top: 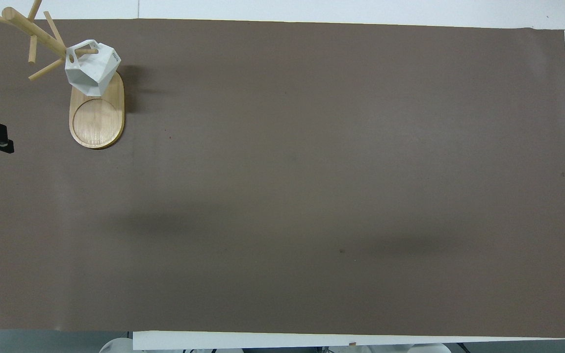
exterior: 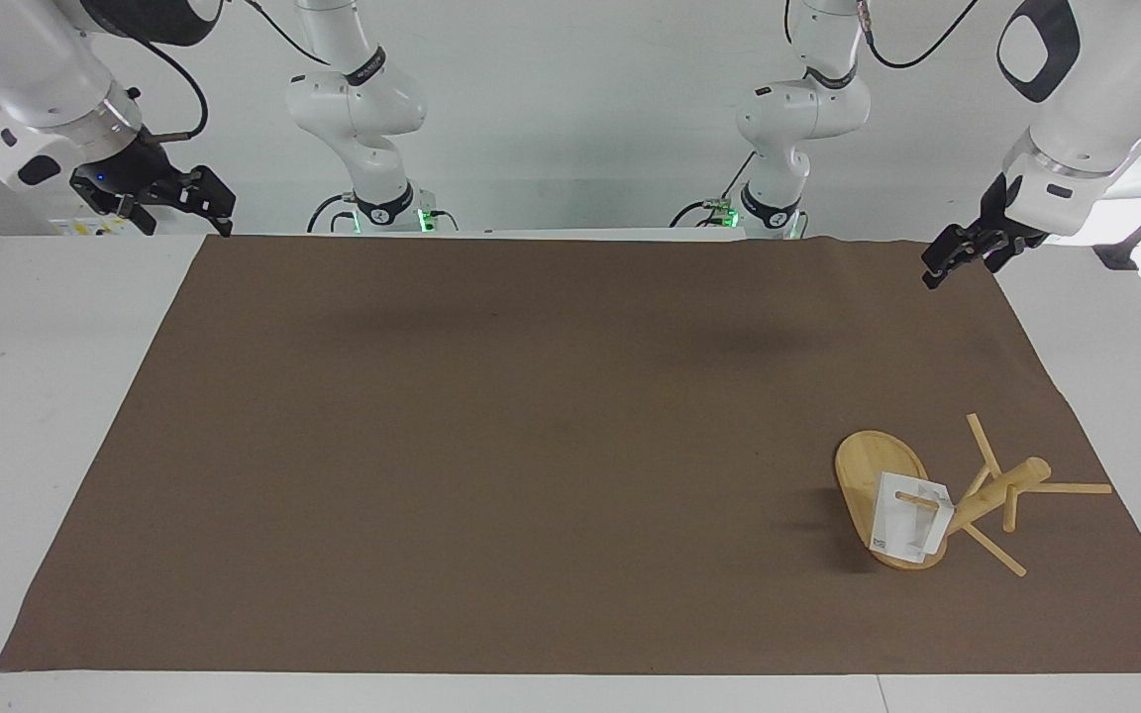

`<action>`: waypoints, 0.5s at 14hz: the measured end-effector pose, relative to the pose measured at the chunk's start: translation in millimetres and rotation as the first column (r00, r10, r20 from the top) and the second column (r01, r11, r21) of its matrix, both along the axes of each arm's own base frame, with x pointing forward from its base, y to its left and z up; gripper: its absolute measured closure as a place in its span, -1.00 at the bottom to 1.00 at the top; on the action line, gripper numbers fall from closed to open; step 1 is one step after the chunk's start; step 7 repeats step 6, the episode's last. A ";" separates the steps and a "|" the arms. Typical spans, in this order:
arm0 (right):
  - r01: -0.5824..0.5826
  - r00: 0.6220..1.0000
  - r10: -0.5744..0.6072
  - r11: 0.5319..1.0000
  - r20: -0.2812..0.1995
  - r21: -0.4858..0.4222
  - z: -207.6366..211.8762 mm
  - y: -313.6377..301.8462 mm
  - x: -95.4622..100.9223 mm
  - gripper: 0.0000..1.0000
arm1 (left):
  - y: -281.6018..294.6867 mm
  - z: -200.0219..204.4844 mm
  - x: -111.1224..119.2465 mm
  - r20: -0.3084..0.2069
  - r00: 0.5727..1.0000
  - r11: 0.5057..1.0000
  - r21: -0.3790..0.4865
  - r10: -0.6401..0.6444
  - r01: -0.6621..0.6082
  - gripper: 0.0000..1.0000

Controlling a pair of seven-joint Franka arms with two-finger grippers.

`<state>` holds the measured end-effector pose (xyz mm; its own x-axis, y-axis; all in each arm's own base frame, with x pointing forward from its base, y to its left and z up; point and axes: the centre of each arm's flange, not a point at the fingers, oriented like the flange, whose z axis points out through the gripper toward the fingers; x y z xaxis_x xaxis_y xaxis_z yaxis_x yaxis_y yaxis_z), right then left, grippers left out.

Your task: Hang cup on rack

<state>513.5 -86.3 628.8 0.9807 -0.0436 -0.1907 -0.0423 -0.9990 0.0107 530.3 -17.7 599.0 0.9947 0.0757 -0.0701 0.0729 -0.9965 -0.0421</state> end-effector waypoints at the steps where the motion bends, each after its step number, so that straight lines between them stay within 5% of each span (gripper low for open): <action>1: 0.001 1.000 -0.001 1.000 0.002 0.000 -2.3 -0.5 0.7 -1.00 | 1.0 -0.9 2.9 0.006 1.000 1.000 -0.002 -0.016 0.016 -0.98; 7: 0.000 1.000 0.000 1.000 0.005 -0.001 -4.1 -0.3 1.1 -1.00 | 17.9 0.3 13.3 0.030 0.999 1.000 -0.006 -0.026 0.026 -0.96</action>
